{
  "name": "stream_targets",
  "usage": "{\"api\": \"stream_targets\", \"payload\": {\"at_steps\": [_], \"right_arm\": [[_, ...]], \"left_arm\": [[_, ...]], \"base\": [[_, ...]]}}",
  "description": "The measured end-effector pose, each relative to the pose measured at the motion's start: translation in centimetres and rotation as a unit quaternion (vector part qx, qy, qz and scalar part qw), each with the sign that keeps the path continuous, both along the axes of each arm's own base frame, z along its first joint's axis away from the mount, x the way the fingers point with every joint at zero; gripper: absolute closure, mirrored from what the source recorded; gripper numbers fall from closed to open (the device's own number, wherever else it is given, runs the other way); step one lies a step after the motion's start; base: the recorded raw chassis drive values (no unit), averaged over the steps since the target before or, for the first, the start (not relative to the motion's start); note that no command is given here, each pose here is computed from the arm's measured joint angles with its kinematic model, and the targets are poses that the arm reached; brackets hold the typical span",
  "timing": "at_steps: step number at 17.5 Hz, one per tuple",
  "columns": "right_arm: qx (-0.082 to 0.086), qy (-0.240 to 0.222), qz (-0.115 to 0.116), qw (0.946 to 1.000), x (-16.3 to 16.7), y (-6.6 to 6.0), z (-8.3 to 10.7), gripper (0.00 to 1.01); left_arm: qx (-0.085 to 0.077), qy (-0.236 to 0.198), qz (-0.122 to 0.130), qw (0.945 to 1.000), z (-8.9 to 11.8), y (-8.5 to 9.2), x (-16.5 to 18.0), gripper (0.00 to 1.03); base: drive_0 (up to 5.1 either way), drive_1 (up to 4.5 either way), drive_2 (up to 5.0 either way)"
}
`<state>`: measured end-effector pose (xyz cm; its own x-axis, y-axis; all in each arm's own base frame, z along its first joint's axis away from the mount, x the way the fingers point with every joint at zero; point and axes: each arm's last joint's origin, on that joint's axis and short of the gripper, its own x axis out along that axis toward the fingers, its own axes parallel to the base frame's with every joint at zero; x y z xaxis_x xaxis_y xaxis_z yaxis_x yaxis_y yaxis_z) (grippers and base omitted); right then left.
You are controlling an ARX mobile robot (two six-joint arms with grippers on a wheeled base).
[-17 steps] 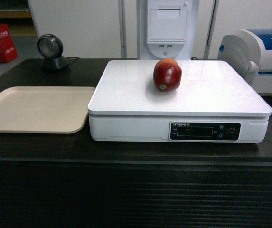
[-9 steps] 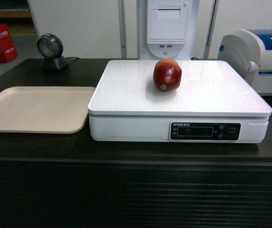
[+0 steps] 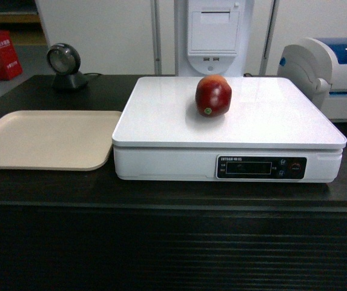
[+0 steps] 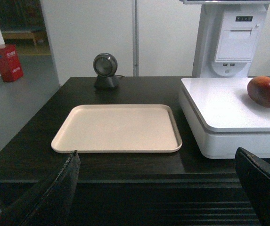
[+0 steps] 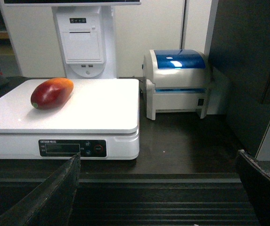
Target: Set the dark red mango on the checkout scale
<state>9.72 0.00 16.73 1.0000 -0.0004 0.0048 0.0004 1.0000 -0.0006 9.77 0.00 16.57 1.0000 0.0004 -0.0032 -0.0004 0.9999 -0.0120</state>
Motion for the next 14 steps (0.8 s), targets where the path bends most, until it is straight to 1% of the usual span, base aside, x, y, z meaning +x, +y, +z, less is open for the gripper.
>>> {"api": "stream_targets", "payload": {"at_steps": [14], "right_arm": [[0.000,0.000,0.000,1.0000,0.00,0.00,0.00,0.03]], "left_arm": [[0.000,0.000,0.000,1.0000,0.00,0.00,0.00,0.05]], "base": [[0.0,0.00,0.0]]}}
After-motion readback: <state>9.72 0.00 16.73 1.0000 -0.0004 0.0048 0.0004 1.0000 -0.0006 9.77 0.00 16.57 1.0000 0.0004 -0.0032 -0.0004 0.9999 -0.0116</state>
